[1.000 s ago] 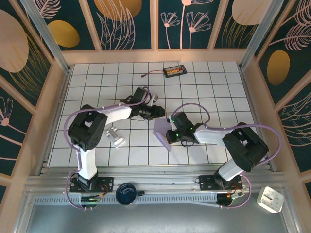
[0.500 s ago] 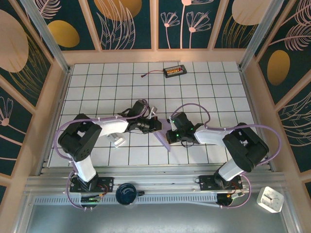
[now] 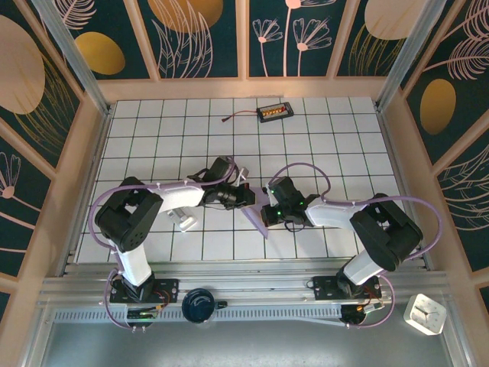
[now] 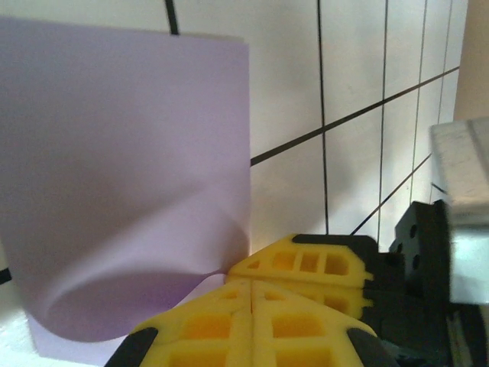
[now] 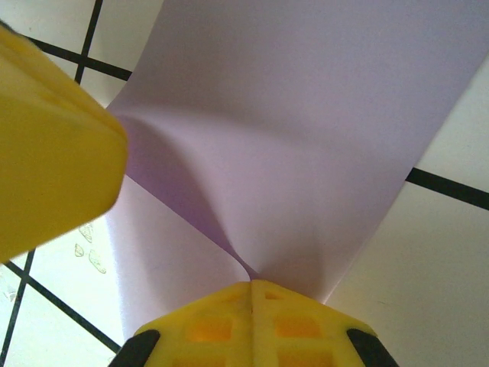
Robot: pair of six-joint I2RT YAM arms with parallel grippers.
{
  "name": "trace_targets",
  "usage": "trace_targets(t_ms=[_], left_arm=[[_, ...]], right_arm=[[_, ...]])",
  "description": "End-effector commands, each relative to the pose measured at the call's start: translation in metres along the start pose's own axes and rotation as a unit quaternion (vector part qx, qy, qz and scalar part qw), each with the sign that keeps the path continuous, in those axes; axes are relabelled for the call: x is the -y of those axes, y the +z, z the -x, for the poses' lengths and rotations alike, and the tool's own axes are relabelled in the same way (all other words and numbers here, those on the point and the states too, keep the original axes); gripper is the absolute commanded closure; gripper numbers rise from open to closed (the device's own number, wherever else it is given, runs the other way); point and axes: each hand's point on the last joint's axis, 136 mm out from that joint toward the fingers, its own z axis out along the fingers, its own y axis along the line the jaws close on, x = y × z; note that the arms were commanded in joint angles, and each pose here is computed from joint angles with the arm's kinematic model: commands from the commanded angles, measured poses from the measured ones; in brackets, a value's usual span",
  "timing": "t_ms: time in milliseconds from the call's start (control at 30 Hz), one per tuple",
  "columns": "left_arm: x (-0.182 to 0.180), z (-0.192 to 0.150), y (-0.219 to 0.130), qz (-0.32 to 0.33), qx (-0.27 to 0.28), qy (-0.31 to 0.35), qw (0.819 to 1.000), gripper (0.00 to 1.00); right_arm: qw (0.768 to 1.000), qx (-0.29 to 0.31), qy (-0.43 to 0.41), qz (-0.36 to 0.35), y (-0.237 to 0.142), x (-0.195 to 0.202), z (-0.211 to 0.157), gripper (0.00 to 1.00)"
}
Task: Fold a paper plane with a square sheet of paper (pick it up from the middle)
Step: Third fold the triangle at the center of the table.
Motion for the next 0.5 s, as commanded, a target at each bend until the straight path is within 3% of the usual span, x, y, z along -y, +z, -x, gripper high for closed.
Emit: trace_targets(t_ms=[0, 233, 467], left_arm=[[0.001, 0.005, 0.001, 0.015, -0.002, 0.016, 1.0, 0.97], [0.001, 0.026, 0.008, 0.024, 0.01, 0.02, 0.999, 0.97], [-0.016, 0.035, 0.033, 0.051, -0.018, 0.031, 0.998, 1.0]], right_arm=[[0.999, -0.03, 0.0, -0.011, 0.0, 0.002, -0.014, 1.0], [1.0, -0.028, -0.004, -0.009, -0.001, 0.0, -0.012, 1.0], [1.0, -0.023, -0.003, -0.004, -0.001, -0.002, -0.009, 1.0]])
